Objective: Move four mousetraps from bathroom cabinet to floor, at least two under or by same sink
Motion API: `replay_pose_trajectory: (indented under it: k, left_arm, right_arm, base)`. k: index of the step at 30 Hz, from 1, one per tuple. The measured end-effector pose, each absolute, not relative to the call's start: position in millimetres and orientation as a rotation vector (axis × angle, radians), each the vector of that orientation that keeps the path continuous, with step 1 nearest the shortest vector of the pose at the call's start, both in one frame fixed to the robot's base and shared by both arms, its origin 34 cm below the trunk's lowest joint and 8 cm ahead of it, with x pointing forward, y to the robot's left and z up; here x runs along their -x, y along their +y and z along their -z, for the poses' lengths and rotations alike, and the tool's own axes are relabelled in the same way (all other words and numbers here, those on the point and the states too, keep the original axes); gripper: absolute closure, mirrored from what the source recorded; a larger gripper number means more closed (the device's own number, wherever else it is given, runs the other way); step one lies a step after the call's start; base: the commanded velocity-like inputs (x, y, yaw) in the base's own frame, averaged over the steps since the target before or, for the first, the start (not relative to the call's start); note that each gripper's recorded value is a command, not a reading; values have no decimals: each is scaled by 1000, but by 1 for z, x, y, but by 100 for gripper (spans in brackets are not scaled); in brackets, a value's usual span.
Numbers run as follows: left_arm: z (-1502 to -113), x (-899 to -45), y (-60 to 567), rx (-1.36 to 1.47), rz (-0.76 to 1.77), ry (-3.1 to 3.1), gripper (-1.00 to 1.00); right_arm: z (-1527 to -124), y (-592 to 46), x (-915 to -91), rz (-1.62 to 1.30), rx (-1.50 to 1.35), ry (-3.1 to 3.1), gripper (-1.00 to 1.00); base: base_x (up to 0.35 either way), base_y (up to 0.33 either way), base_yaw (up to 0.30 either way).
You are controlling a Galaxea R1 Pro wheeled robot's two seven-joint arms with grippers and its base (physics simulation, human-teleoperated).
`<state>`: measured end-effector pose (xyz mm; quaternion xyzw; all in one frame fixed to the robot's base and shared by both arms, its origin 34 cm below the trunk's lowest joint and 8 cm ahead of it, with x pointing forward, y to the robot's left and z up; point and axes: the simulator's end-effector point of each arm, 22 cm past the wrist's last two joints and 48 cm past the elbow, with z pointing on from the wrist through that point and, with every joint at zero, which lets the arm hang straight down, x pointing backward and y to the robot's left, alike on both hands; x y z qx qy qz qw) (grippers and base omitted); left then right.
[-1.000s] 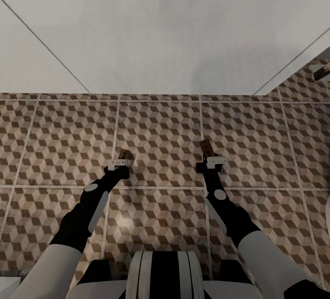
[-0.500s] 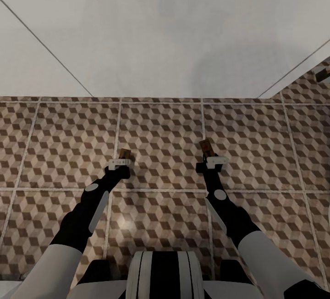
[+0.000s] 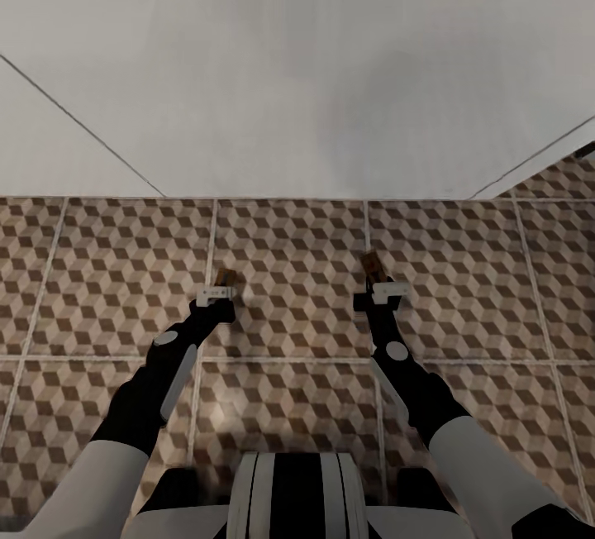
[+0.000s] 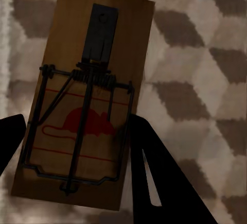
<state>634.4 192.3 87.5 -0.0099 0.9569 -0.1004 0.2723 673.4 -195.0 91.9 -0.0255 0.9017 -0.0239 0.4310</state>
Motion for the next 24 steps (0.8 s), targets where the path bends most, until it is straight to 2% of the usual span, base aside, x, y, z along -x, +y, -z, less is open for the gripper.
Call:
replay_pose_trajectory:
  k: [6,24]
  left_arm:
    - [-90,-637,186,33,281,2566,100]
    - [-91,-638,185,35,285,2565,100]
  right_arm:
    - [-92,-195,-673,59,64,2250,100]
    - [-91,-194,-672,59,63,2254,100]
  base:
    - [77,0,0]
    - [2,0,0]
